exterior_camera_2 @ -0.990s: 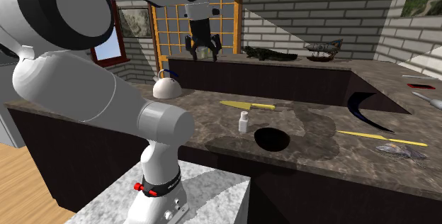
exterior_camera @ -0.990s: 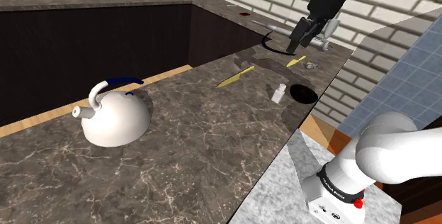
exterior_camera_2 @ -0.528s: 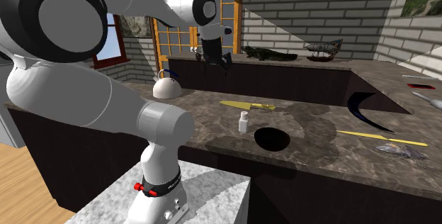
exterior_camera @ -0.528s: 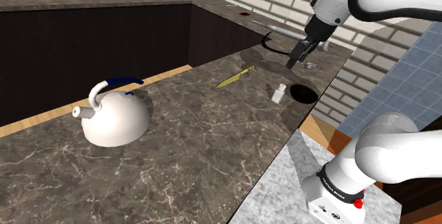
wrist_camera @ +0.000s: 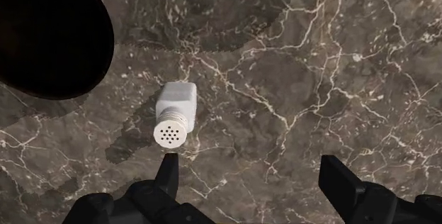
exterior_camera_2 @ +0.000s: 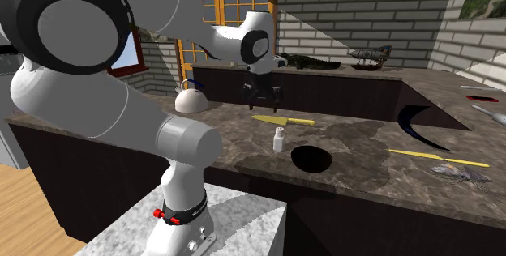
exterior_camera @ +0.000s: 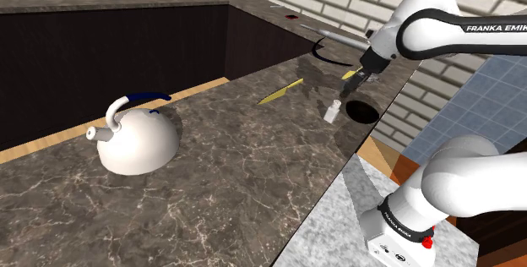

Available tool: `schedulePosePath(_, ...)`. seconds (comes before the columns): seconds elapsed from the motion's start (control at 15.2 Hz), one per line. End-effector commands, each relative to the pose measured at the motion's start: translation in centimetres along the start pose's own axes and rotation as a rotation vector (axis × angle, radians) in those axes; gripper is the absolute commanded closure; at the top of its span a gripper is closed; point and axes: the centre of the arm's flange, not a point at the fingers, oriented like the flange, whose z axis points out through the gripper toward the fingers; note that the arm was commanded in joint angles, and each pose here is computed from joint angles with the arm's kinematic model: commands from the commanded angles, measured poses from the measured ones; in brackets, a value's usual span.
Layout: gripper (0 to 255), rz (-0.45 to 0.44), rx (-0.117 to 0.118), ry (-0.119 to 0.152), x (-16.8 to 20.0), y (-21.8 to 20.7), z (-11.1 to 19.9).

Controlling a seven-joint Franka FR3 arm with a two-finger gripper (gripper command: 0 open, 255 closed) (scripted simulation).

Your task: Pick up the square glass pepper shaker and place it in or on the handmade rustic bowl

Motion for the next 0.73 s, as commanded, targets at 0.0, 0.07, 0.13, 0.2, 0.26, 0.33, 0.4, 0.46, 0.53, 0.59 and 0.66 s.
schedulePosePath(0.0, 0, -0.014, 0.009, 0.013, -0.6, 1.6, 2.0)
schedulePosePath(0.07, 0, -0.021, 0.013, 0.018, -0.8, 2.4, 3.1)
schedulePosePath(0.13, 0, -0.027, 0.018, 0.023, -1.0, 3.3, 4.1)
schedulePosePath(0.2, 0, -0.033, 0.023, 0.028, -1.2, 4.1, 5.2)
schedulePosePath(0.26, 0, -0.039, 0.028, 0.032, -1.4, 4.9, 6.3)
schedulePosePath(0.33, 0, -0.046, 0.033, 0.037, -1.6, 5.7, 7.4)
schedulePosePath(0.4, 0, -0.052, 0.037, 0.042, -1.8, 6.6, 8.5)
schedulePosePath(0.46, 0, -0.057, 0.041, 0.046, -1.9, 7.1, 9.3)
schedulePosePath(0.53, 0, -0.057, 0.041, 0.046, -1.9, 7.1, 9.8)
schedulePosePath(0.59, 0, -0.057, 0.041, 0.046, -1.9, 7.1, 10.3)
schedulePosePath(0.66, 0, -0.057, 0.041, 0.046, -1.9, 7.1, 10.9)
